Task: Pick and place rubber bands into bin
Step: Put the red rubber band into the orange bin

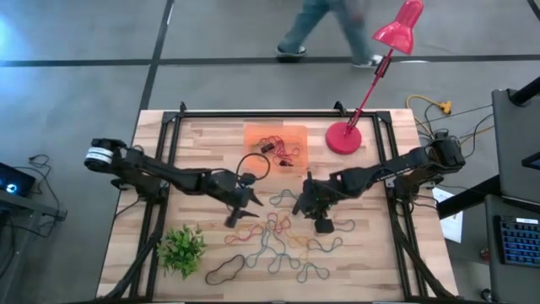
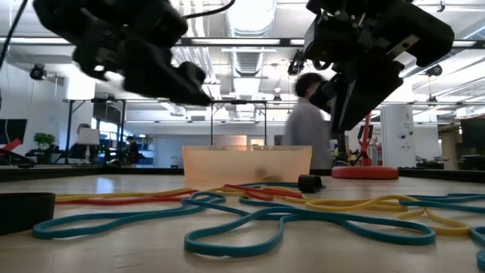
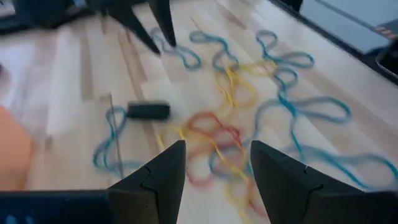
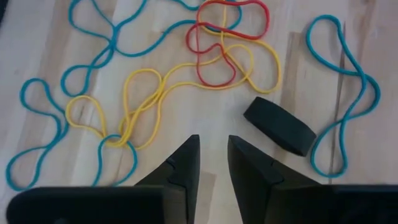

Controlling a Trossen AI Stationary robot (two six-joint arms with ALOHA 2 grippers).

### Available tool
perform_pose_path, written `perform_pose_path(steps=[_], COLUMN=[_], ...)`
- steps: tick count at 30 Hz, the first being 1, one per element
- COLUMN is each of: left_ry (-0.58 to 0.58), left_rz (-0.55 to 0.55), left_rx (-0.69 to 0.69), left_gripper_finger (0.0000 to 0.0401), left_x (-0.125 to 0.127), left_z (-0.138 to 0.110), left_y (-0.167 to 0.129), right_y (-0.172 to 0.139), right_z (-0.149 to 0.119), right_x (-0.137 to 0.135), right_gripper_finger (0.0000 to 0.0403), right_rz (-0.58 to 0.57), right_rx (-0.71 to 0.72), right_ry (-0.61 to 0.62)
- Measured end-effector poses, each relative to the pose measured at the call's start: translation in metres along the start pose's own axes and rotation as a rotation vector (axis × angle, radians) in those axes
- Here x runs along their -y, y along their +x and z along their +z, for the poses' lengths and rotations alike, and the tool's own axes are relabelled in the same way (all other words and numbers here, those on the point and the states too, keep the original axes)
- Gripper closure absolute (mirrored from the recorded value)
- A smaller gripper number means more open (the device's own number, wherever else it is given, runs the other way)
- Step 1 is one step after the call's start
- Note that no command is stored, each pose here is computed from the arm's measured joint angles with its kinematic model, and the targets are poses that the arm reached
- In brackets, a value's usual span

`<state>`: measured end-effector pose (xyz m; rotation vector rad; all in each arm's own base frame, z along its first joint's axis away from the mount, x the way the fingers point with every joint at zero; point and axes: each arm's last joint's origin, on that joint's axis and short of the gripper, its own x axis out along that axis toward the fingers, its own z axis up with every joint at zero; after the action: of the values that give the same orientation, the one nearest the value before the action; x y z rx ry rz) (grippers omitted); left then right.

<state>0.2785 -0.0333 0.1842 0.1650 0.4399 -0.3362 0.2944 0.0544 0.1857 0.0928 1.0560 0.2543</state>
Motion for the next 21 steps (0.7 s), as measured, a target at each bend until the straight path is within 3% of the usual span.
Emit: perform_pose_path(steps=[4,12,21], left_ry=[-0.006,-0.143,-0.186], left_rz=[0.033,0.051,0.104], left_rx=[0.004,-0.076,-0.107], left_gripper_finger=[0.0235,0.0235,0.0235], left_x=[-0.010,-0.033,-0.044], left_z=[0.005,-0.005,-0.013], left_y=[0.028,0.086,0.084], right_y=[0.001,0.002,-0.013], right_z=[-0.003,-0.017,-0.044], right_x=[-0.003,-0.018,-0.033], right_gripper_finger=[0.0329,0.0323,0.0333], right_rz=[-0.039,-0.063,-0.246], right_rx=[-0.019,-0.045,0.041], right_ry=[0.029,0.072,0.060])
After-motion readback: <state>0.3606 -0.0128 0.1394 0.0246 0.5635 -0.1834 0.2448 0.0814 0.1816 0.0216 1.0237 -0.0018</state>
